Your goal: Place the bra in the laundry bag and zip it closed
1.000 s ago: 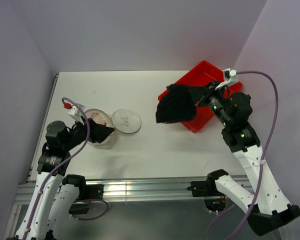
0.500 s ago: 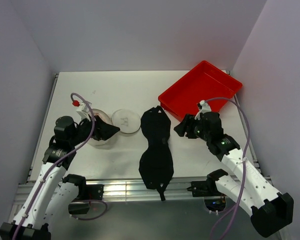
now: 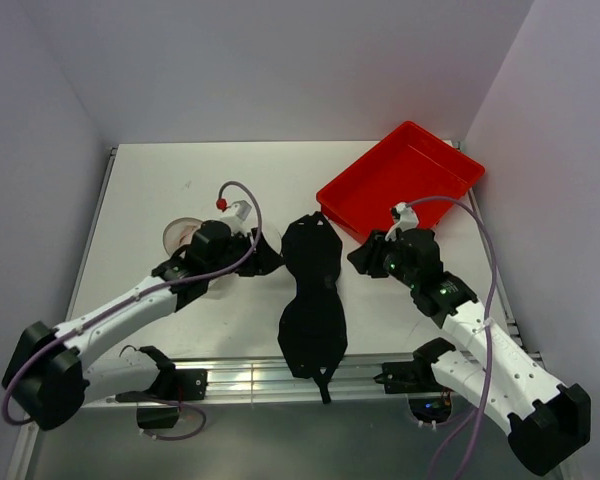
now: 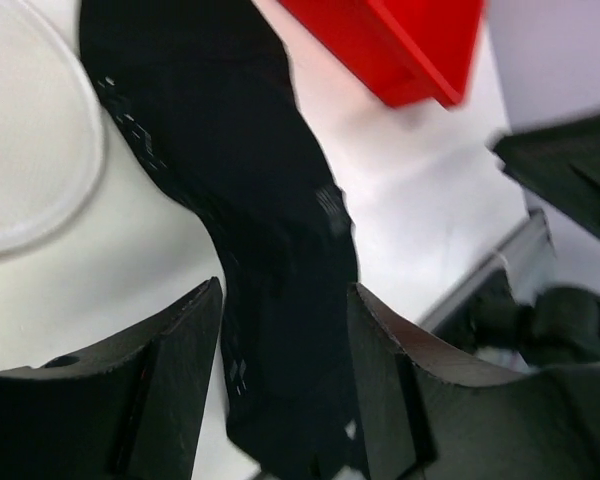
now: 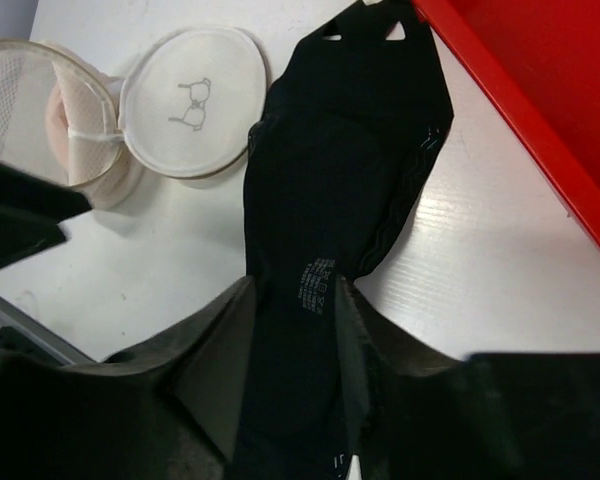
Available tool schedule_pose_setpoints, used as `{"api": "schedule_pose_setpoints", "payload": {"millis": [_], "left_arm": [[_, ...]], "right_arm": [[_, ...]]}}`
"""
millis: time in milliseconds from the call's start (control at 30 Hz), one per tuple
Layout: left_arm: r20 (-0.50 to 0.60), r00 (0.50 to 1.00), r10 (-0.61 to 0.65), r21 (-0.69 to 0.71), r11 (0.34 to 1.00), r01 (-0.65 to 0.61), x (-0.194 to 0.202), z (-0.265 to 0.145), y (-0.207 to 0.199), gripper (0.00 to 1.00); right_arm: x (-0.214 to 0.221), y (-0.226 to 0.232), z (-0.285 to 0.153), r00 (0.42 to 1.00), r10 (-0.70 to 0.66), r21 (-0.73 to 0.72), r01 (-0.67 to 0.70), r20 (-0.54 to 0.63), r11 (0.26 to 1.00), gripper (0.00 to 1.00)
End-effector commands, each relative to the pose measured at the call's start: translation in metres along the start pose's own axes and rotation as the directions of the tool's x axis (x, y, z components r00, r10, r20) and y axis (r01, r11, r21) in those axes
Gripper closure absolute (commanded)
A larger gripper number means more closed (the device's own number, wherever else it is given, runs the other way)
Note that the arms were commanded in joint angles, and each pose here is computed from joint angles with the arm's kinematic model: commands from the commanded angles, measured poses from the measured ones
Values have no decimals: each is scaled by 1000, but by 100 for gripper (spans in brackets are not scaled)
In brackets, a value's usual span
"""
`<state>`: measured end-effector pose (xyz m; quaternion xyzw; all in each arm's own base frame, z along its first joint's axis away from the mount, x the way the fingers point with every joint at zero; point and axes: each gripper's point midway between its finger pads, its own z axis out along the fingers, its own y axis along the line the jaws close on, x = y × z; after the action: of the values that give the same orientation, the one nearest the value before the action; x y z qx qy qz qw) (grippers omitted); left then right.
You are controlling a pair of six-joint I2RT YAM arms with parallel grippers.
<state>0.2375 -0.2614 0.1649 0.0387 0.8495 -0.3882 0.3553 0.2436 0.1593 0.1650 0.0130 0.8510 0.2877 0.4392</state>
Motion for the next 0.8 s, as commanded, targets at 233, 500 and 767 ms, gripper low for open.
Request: {"api": "schedule_pose_setpoints", "payload": {"millis": [233, 500, 767], "left_arm": [[181, 983, 29, -198, 980, 8, -54, 80, 32, 48], [53, 994, 100, -229, 970, -85, -44, 139, 46, 49], [-35, 988, 149, -295, 943, -153, -33, 170, 67, 50]], "right_arm": [[-10, 3, -8, 994, -2, -26, 5, 106, 1000, 68], [-7, 7, -10, 994, -9, -60, 16, 111, 998, 70], [-6, 5, -11, 993, -30, -56, 37, 116, 998, 70]]}}
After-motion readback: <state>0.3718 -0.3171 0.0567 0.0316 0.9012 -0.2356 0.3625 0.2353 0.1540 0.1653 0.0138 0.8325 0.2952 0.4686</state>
